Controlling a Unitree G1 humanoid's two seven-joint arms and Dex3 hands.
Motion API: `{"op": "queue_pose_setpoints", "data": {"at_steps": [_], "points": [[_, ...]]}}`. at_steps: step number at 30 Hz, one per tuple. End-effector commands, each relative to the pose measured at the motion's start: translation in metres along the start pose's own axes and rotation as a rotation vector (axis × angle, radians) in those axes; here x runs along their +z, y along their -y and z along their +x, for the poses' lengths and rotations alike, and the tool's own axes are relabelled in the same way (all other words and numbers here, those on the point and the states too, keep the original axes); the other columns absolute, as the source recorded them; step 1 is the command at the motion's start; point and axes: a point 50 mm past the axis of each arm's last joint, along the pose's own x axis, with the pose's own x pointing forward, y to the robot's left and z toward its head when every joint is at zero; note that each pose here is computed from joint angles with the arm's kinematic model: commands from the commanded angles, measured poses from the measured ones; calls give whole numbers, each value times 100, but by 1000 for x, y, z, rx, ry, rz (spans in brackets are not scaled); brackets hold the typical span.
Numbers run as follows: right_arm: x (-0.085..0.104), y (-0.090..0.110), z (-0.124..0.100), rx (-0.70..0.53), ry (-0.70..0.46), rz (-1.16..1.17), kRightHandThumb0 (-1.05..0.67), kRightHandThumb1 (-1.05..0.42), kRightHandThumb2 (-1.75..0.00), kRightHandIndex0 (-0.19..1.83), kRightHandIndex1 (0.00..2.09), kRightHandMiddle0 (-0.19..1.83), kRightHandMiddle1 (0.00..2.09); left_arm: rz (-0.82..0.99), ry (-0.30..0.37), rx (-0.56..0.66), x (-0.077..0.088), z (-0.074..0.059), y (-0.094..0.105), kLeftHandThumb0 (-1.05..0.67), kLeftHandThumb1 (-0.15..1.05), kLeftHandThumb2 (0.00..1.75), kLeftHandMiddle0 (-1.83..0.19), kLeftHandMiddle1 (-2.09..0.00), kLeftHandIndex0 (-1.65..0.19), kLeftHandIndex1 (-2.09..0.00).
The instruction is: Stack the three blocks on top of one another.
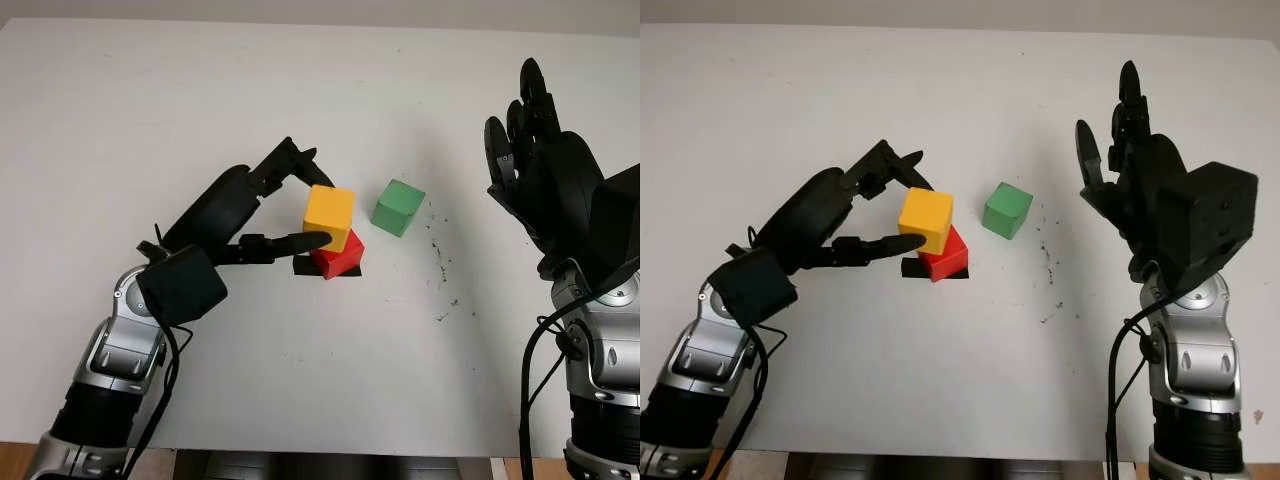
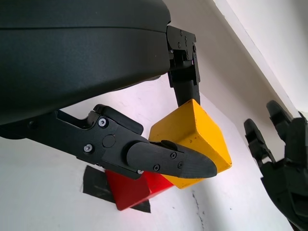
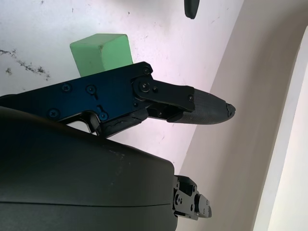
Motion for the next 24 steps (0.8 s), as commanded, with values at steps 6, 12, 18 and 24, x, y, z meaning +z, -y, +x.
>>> {"op": "queue_pose_setpoints", "data": {"at_steps": [6,12,18,24], "points": [[-2,-1,-2,5,6,8,-63,-105,-61,-19,0,-19,0,20,14,-33,0,2,6,-47,105,43,-9,-5,-7,-185],[-3,-1,-3,5,5,13,-63,-105,-61,-19,0,-19,0,46,-3,-32,-1,2,11,-46,105,44,-8,-5,-6,-187],[-2,-1,-3,7,14,-2,-62,-105,-60,-19,0,-19,0,78,12,33,-5,7,12,-45,105,42,-11,-6,-8,-186],[-2,-2,-3,2,0,23,-62,-105,-60,-19,0,-19,0,94,15,53,-9,12,14,-45,105,45,-11,-5,-2,-193]]}}
